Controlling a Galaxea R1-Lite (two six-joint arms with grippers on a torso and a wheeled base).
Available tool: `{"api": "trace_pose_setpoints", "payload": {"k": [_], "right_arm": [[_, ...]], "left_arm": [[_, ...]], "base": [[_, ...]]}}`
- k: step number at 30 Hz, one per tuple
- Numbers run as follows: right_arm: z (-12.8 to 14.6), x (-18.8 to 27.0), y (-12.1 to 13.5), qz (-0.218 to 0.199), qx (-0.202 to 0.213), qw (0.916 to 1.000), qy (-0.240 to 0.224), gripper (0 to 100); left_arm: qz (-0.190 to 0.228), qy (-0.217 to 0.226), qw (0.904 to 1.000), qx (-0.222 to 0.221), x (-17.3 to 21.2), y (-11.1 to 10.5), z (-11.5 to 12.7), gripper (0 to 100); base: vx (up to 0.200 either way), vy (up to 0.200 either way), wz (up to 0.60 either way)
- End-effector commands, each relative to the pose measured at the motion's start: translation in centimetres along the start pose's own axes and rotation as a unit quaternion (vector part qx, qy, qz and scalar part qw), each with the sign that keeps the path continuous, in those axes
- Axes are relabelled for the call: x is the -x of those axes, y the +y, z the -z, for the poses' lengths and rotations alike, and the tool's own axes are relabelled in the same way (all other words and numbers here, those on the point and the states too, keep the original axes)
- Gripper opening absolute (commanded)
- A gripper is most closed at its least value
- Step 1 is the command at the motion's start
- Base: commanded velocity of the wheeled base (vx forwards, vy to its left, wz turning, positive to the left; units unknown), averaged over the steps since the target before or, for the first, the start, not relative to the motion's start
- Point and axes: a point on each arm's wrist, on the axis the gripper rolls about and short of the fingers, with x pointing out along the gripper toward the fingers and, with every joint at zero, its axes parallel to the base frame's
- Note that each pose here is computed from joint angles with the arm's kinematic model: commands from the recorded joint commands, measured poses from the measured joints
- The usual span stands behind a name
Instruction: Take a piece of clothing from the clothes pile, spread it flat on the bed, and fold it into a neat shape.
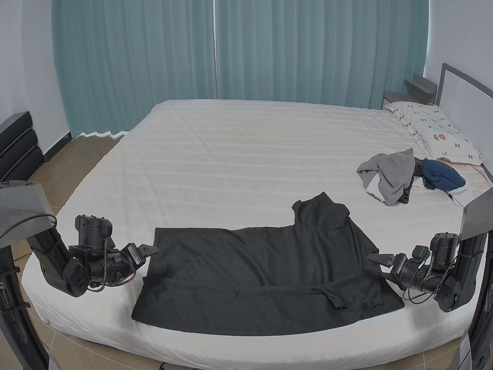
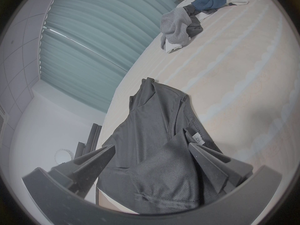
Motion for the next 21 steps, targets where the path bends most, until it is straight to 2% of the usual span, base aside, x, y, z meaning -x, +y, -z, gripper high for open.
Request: {"api": "trace_pose_setpoints", "payload": {"k": [1, 4, 8, 13, 19, 21], "right_arm": [[0.1, 0.0, -0.1, 0.001, -0.001, 1.0000, 0.002, 100], [0.0, 0.0, -0.1, 0.002, -0.001, 1.0000, -0.001, 100], [0.0, 0.1, -0.2, 0.005, -0.004, 1.0000, -0.002, 100], [-0.1, 0.1, -0.3, 0.005, -0.004, 1.0000, -0.003, 100], [0.1, 0.2, -0.3, 0.011, -0.005, 0.9999, -0.003, 100], [0.2, 0.2, -0.3, 0.011, -0.005, 0.9999, -0.001, 100]], "left_arm": [[0.016, -0.018, 0.9997, -0.003, -0.5, -0.9, -1.1, 100], [0.028, -0.033, 0.9990, -0.006, -1.2, -1.8, -2.4, 100], [0.021, -0.023, 0.9995, -0.005, -3.6, -2.3, -3.6, 100], [0.021, -0.030, 0.9993, 0.001, -7.2, -1.6, -5.3, 100], [0.077, -0.004, 0.9970, 0.009, -7.9, -0.5, -7.2, 100], [0.077, 0.000, 0.9970, 0.010, -8.9, -0.2, -7.3, 100]], "base": [[0.000, 0.000, 0.00], [0.000, 0.000, 0.00], [0.000, 0.000, 0.00], [0.000, 0.000, 0.00], [0.000, 0.000, 0.00], [0.000, 0.000, 0.00]]}}
